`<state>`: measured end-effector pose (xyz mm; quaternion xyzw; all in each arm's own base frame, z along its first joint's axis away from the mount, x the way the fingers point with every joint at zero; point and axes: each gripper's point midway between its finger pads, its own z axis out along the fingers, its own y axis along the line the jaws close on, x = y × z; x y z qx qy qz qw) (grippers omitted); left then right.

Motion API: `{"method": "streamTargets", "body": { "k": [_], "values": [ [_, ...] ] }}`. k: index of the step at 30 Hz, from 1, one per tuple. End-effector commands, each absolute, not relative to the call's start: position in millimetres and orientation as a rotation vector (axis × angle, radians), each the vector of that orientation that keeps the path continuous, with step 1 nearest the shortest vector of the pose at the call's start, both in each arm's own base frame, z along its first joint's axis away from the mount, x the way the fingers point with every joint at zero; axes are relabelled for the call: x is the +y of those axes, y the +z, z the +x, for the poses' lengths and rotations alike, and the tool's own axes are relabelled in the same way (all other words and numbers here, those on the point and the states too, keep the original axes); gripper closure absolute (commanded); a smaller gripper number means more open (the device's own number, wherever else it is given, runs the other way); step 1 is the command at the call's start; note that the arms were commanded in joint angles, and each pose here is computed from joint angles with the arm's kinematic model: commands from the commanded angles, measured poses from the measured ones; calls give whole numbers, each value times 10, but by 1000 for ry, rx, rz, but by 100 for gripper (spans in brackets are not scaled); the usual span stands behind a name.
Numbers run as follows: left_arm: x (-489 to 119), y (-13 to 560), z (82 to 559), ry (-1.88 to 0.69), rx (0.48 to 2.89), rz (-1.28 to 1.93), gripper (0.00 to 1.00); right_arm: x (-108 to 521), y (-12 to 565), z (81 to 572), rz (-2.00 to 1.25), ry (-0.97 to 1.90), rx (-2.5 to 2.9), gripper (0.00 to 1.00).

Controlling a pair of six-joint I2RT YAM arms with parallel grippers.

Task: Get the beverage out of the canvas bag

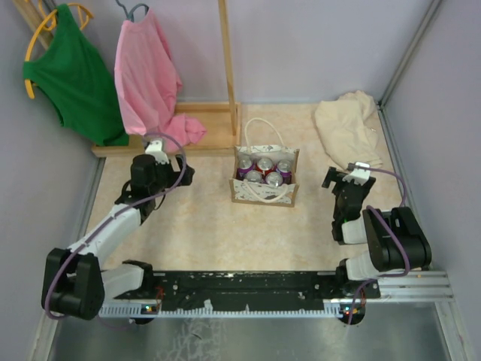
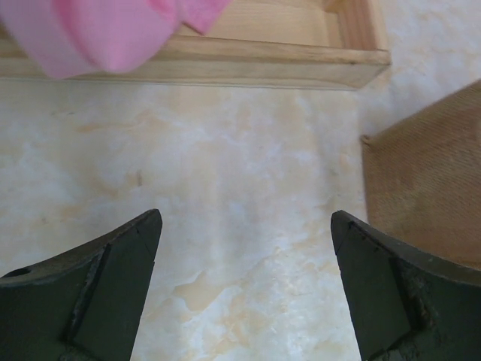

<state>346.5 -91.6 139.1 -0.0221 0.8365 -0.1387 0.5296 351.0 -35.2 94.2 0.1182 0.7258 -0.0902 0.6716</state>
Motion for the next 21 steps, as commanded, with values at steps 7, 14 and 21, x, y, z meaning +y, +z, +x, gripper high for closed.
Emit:
{"method": "streamTargets", "body": {
  "k": [7,14,21],
  "values": [
    [-2008,1751,3584,-629,1973,381,0,-353,1091,3564,272,-208,1581,1],
    [-2628,2340,3559,-717,1872,562,0,-354,1088,3563,272,-209,1581,1],
    [-3000,2784,3471,-847,1774,675,0,-353,1088,3564,272,-208,1581,1]
  ]
}}
